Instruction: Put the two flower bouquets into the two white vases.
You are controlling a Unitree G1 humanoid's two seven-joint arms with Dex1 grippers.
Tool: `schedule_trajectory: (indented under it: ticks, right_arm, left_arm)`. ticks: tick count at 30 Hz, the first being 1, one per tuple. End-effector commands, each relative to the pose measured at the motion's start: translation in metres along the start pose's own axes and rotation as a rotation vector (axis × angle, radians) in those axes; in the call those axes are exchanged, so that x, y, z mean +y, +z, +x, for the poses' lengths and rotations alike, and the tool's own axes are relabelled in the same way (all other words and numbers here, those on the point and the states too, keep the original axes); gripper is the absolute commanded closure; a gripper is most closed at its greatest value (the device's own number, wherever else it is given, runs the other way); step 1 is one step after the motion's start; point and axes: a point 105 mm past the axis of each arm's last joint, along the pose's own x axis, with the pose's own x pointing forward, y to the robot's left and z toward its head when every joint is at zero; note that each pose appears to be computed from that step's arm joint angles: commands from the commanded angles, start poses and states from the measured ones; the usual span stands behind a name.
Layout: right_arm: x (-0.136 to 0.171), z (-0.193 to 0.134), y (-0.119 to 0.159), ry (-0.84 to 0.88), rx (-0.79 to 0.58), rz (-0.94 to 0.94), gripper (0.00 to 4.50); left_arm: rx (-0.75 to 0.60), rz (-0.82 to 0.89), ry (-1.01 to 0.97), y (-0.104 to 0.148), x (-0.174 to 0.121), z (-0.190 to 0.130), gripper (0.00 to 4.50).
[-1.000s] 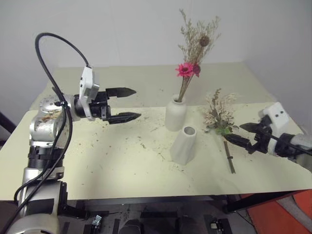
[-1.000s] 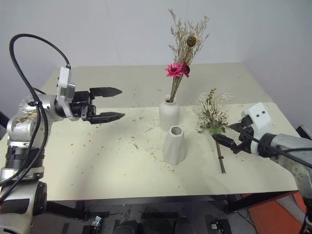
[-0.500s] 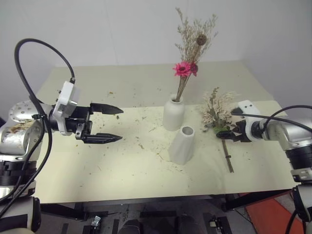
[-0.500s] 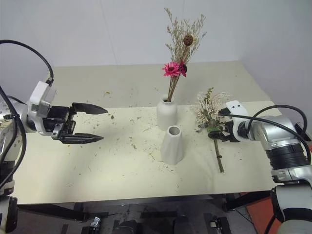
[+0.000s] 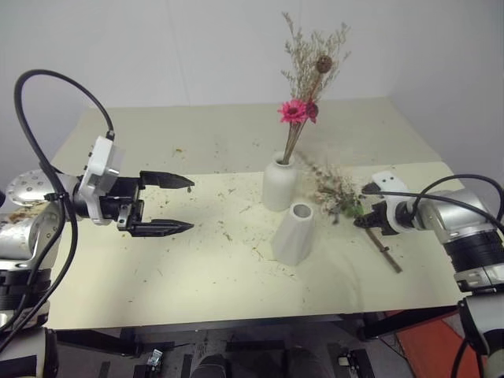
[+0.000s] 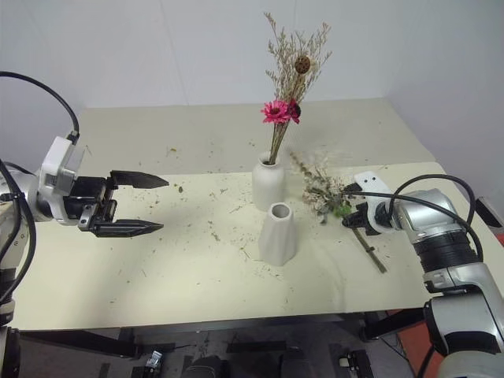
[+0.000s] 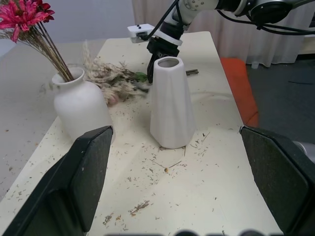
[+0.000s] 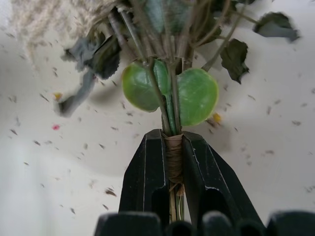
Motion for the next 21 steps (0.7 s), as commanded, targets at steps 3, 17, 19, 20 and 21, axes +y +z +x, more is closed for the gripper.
schedule_trajectory:
  ticks: [3, 17, 19, 20, 21]
  right_arm:
    - [-0.023, -0.049, 0.056, -0.085, -0.395, 0.105, 4.28]
    - [0.075, -0.166, 0.109, 0.234, -1.268, -0.057, 4.28]
    - [0.098, -0.164, 0.106, 0.298, -1.27, -0.107, 4.28]
    - [0.105, -0.163, 0.105, 0.323, -1.272, -0.115, 4.28]
    - [0.112, -0.163, 0.105, 0.347, -1.276, -0.119, 4.28]
  left_arm:
    - [-0.02, 0.037, -0.003, 0.012, -0.001, -0.002, 0.0]
    - [-0.04, 0.014, -0.03, 0.012, 0.008, -0.001, 0.0]
    - [-0.037, 0.005, -0.03, 0.011, 0.008, -0.003, 0.0]
    - [-0.035, 0.002, -0.027, 0.011, 0.008, -0.004, 0.0]
    - [-0.036, 0.0, -0.024, 0.012, 0.008, -0.005, 0.0]
